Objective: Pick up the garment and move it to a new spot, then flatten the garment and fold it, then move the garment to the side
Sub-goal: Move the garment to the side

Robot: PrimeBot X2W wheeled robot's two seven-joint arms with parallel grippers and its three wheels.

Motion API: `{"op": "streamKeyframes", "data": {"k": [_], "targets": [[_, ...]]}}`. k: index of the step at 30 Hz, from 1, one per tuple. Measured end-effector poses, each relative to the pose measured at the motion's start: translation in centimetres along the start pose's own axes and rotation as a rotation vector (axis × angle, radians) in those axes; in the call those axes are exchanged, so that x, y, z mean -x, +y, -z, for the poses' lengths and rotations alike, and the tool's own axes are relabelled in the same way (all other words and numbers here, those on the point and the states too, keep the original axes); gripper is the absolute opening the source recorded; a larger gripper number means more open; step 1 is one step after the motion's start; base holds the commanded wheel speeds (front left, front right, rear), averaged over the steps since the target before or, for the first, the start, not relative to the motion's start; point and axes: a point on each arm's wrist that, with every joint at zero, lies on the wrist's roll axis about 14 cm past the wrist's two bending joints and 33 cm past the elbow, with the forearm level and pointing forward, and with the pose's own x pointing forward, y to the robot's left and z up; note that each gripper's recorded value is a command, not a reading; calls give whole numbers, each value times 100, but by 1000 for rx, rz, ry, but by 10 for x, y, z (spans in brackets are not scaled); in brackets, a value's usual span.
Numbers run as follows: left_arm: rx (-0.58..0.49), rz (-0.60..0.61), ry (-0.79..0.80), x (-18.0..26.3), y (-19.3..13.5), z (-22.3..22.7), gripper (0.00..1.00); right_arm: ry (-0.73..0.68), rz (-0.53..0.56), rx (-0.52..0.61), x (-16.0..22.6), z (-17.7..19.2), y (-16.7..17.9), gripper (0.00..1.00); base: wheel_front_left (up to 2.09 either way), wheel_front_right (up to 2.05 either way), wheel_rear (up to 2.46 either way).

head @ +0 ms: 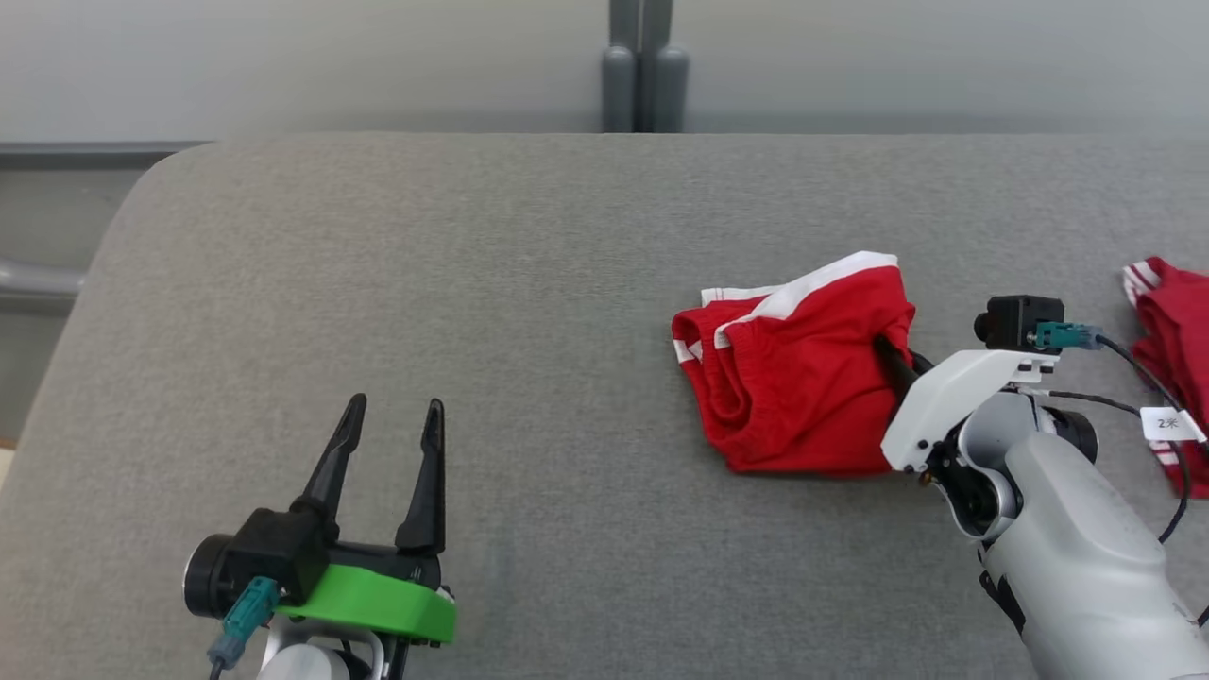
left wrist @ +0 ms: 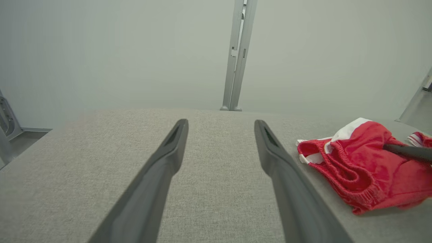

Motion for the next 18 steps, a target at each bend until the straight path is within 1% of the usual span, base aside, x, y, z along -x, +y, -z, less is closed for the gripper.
{"op": "streamKeyframes", "data": {"k": [5,10,15,18], "targets": [[23,141,14,-18,-44,8,100,-66,77,-5,28,-22,-36,0,0,0,0],[36,270,16,-37,-85,12,100,-121,160,-19,61,-30,-69,0,0,0,0],[40,403,29,-51,-126,20,100,-178,222,-54,91,-36,-89,0,0,0,0],[48,471,38,-57,-148,25,100,-209,254,-55,107,-39,-99,0,0,0,0]]}}
